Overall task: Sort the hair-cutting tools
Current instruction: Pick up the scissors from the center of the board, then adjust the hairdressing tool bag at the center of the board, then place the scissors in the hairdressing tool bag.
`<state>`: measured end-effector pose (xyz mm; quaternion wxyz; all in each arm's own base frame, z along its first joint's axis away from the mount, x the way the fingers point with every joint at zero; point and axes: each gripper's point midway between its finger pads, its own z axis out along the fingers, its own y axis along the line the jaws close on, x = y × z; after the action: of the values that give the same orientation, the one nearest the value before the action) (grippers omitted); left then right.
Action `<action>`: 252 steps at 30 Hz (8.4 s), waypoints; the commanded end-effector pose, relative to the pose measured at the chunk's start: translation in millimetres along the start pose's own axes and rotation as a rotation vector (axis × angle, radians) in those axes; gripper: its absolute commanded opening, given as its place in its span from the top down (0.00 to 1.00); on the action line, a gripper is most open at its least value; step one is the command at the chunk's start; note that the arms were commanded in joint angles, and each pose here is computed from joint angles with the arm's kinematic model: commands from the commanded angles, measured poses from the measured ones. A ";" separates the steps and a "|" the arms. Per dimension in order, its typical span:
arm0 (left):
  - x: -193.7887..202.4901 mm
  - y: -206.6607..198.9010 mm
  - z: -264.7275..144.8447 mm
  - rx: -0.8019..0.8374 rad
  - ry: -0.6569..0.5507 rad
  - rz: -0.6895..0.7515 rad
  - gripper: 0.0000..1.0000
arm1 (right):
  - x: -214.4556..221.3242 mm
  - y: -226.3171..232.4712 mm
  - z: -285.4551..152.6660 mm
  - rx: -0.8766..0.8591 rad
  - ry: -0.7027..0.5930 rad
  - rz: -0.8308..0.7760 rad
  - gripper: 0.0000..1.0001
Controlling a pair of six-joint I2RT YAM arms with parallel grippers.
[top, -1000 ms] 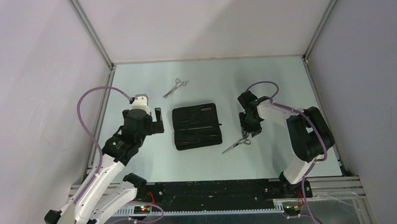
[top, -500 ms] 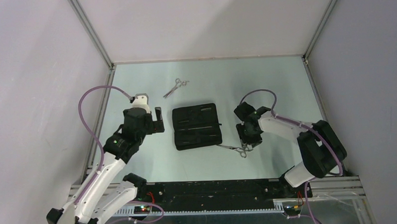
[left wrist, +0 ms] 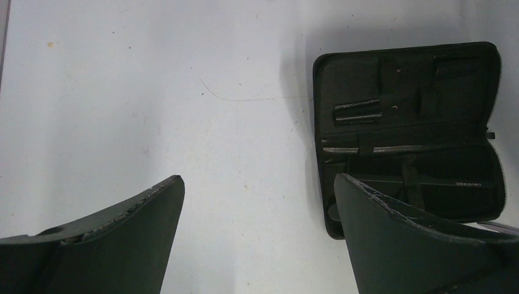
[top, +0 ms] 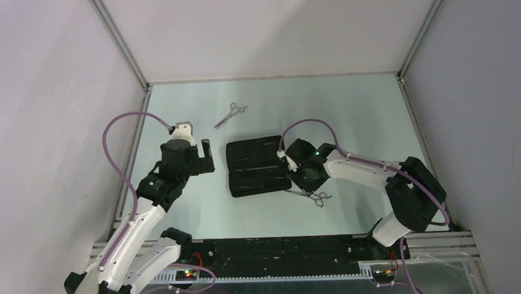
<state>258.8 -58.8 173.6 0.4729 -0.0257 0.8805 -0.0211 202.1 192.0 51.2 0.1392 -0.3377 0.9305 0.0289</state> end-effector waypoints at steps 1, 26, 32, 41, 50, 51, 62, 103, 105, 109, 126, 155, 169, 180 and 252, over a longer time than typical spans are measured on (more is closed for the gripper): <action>-4.4 -1.3 2.1 0.008 -0.019 -0.024 0.00 | -8.3 7.3 12.2 -0.040 0.013 -0.206 0.52; 6.8 -4.3 9.2 0.012 0.038 -0.023 0.00 | 26.2 46.5 42.4 -0.211 0.175 -0.396 0.71; 12.1 -12.9 9.2 0.045 0.060 -0.050 0.00 | 25.8 56.2 24.7 -0.237 0.146 -0.389 0.91; 16.5 -49.4 5.2 0.146 0.104 -0.109 0.00 | -4.2 42.9 -19.9 -0.141 -0.056 -0.337 1.00; 24.8 -115.7 11.9 0.216 0.195 0.010 0.04 | -30.2 -31.8 -61.7 0.057 -0.274 0.008 1.00; 24.4 -125.1 16.3 0.219 0.210 0.031 0.05 | -29.3 -37.7 -66.0 0.069 -0.295 0.054 1.00; 80.5 -202.6 33.3 0.341 0.421 0.542 0.17 | -20.1 -89.4 -91.8 0.140 -0.458 0.343 1.00; 179.6 -219.4 -19.2 0.704 0.683 1.191 0.95 | -22.3 -94.5 -104.1 0.125 -0.533 0.394 1.00; 179.2 -208.4 -29.3 0.720 0.695 1.230 0.95 | -23.5 -94.0 -105.0 0.120 -0.539 0.391 1.00; 185.0 -187.7 -54.6 0.794 0.752 1.258 0.93 | -25.7 -91.6 -105.1 0.104 -0.543 0.385 1.00; 140.8 -186.0 -57.8 0.776 0.571 0.815 0.15 | -44.1 -41.0 -69.7 0.005 -0.330 0.124 1.00; 61.8 -98.5 114.5 0.244 0.472 -0.260 0.44 | -59.4 29.9 -5.6 0.010 0.079 -0.341 1.00; 111.1 -113.8 126.9 0.282 0.645 -0.191 0.68 | -39.8 31.4 17.8 0.042 0.207 -0.433 1.00; 127.4 -134.7 119.5 0.356 0.708 -0.091 0.70 | -56.5 29.5 35.0 0.092 0.169 -0.472 1.00; 142.9 -151.6 101.2 0.424 0.731 -0.142 0.78 | -84.2 29.3 -25.1 -0.084 -0.328 -0.140 0.70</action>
<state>289.2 -225.0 16.9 0.1509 0.0209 0.9553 -0.2535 245.6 276.1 94.3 0.2756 -0.4322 0.8532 0.0962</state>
